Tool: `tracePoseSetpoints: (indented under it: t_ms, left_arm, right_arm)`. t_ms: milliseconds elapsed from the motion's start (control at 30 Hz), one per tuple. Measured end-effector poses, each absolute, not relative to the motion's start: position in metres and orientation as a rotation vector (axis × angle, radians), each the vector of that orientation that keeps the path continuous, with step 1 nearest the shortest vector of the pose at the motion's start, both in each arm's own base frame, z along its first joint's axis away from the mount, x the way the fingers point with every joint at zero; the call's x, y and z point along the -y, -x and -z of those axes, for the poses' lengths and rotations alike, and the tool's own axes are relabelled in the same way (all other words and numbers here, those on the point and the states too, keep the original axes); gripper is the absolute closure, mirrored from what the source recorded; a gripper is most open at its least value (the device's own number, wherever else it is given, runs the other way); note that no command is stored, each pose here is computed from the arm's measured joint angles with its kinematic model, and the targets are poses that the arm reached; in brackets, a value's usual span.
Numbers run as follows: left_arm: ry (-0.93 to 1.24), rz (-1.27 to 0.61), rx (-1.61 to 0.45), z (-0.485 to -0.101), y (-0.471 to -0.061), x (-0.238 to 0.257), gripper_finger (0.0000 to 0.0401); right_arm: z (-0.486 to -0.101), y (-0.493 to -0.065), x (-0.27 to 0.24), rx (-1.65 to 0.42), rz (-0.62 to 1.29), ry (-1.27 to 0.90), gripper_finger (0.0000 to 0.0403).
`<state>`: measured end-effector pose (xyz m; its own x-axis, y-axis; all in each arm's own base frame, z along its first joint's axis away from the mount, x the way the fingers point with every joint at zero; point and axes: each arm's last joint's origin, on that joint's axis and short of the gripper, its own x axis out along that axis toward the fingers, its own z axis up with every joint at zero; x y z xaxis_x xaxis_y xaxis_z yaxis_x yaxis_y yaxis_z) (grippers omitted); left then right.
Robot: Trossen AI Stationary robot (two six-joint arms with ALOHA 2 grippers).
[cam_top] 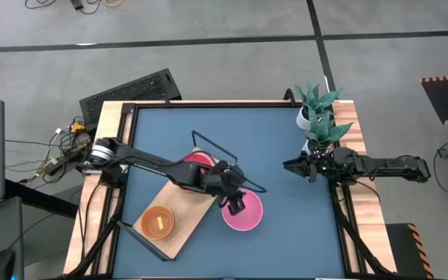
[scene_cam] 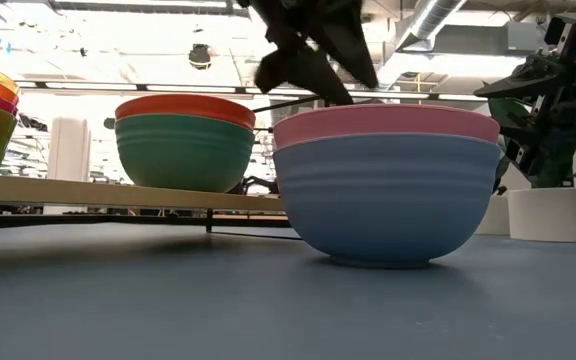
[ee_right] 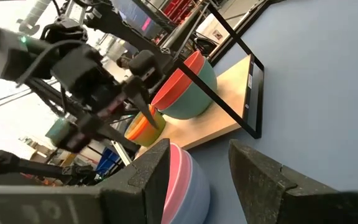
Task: Place and stack bowls onto a shelf
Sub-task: Stack the big pink bowl on top of the big red bowl on the shelf
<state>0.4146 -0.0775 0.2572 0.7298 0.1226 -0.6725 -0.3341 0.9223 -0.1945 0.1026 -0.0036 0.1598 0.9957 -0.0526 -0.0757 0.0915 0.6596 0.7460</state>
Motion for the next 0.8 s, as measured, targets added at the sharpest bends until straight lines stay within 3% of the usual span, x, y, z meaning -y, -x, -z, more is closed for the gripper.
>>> tracePoseSetpoints:
  t_ms: [300,800]
  left_arm:
    - [0.185,-0.232,-0.832,-0.235,-0.441,0.083,0.0228]
    - [0.176,-0.234,-0.987,-0.212,-0.435,0.082,0.0232]
  right_arm:
    - [-0.16,-0.103,0.004,-0.05,0.082,-0.847,0.0214]
    - [-0.16,-0.103,0.004,-0.05,0.081,-0.839,0.0214]
